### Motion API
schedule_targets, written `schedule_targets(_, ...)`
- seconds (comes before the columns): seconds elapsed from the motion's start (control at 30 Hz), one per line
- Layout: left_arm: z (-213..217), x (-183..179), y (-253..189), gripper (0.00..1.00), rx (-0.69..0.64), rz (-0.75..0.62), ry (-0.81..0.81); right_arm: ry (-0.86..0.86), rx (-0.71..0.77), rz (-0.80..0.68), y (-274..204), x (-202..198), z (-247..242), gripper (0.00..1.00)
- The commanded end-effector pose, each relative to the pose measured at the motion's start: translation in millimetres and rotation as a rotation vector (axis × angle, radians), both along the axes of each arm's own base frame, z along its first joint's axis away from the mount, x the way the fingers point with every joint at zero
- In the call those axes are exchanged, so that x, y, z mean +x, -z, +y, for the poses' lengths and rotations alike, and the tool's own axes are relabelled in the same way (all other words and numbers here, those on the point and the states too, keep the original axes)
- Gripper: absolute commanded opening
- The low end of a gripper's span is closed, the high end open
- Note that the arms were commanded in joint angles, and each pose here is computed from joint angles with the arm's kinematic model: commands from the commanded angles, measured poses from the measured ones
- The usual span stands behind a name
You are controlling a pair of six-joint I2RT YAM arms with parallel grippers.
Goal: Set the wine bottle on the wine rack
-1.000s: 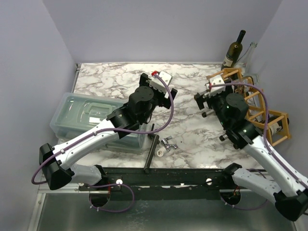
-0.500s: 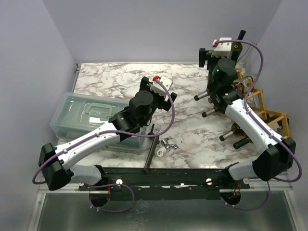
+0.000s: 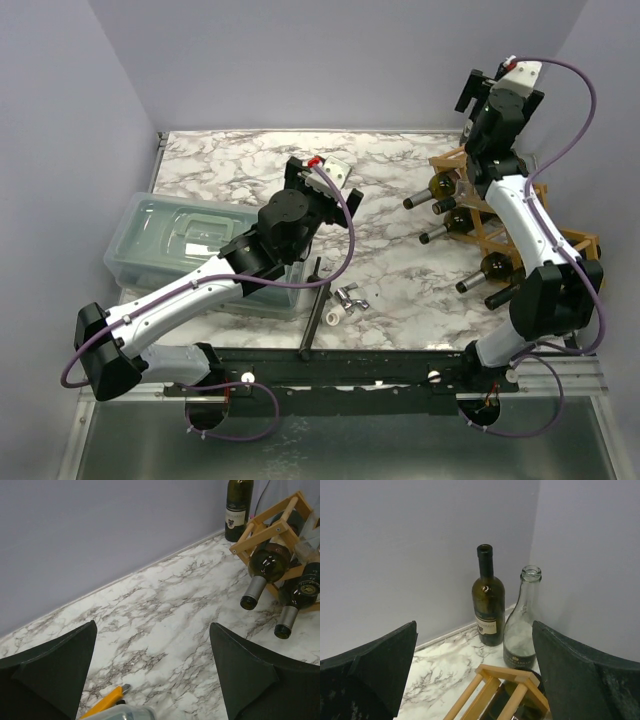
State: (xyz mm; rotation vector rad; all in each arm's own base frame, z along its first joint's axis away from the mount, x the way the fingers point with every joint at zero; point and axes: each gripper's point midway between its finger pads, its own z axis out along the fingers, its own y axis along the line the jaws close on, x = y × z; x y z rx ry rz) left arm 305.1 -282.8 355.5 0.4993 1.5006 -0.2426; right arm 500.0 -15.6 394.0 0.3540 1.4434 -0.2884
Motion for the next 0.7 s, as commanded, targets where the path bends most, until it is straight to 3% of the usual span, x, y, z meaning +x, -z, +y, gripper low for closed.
schedule_targets(0.0, 3, 1, -3, 0.96, -0.017, -0.013, -0.009, 0.014, 0.077, -0.012, 5, 20, -26, 1.0)
schedule_targets(0.23, -1, 2, 3, 0.96, -0.008, -0.002, -0.005, 0.055, 0.084, 0.025, 27, 43, -71, 1.0)
schedule_targets(0.43, -5, 3, 9, 0.96, -0.002, 0.011, 0.005, -0.1, 0.001, 0.008, 27, 76, -54, 1.0)
schedule_targets(0.67, -7, 5, 14, 0.96, 0.009, 0.016, 0.004, 0.065, 0.028, 0.069, 45, 80, -88, 1.0)
